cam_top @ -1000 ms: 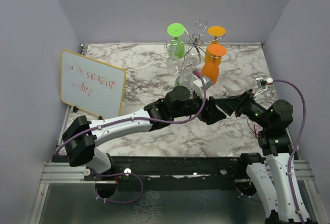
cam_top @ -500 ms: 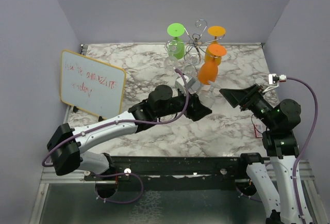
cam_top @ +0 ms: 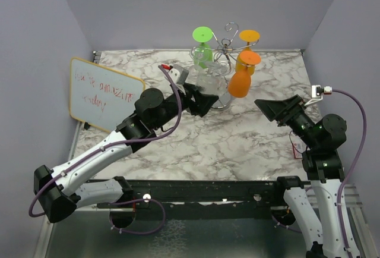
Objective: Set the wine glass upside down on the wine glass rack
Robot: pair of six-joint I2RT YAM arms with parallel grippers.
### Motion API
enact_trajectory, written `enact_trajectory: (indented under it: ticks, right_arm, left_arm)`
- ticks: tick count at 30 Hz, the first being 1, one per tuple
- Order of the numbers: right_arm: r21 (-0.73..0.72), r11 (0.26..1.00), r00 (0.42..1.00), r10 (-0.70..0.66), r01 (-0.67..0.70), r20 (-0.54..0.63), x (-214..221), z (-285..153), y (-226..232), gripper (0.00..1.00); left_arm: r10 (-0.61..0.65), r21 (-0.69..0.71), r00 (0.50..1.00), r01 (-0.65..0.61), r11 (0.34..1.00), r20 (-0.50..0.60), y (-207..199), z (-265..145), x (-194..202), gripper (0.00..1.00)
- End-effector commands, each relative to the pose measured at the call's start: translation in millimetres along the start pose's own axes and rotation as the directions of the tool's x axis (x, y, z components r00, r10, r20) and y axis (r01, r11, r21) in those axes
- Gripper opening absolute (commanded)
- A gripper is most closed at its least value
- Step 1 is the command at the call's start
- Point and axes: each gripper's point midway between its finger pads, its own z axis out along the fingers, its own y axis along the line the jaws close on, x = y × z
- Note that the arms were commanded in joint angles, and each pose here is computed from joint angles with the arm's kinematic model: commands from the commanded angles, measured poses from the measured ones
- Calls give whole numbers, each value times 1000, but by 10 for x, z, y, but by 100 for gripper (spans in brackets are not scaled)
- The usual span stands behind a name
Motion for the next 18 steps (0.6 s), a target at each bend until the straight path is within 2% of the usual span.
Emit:
enact_trajectory:
  ticks: [1, 4, 8, 13, 18]
  right_arm:
    - [-43, 998, 998, -53, 54, 15, -122, 8, 177, 84]
    - [-123, 982, 985, -156, 146, -72, -102, 26, 378, 82]
    - [-241, 934, 937, -307, 264, -165, -116, 11, 658, 82]
    - [-403, 861, 899, -403, 309, -170, -180, 11, 981, 84]
    - [-438, 834, 880, -443, 336, -169, -312, 140, 1058, 85]
  left_arm:
    - [67, -2, 993, -68, 998, 102, -7, -43, -413, 0]
    - [88, 59, 990, -95, 994, 111, -105, -25, -413, 0]
    - [105, 103, 987, -117, 988, 120, -178, 24, -430, 0]
    - [117, 142, 987, -132, 981, 108, -231, 101, -398, 0]
    - [150, 169, 984, -165, 972, 95, -254, 184, -355, 0]
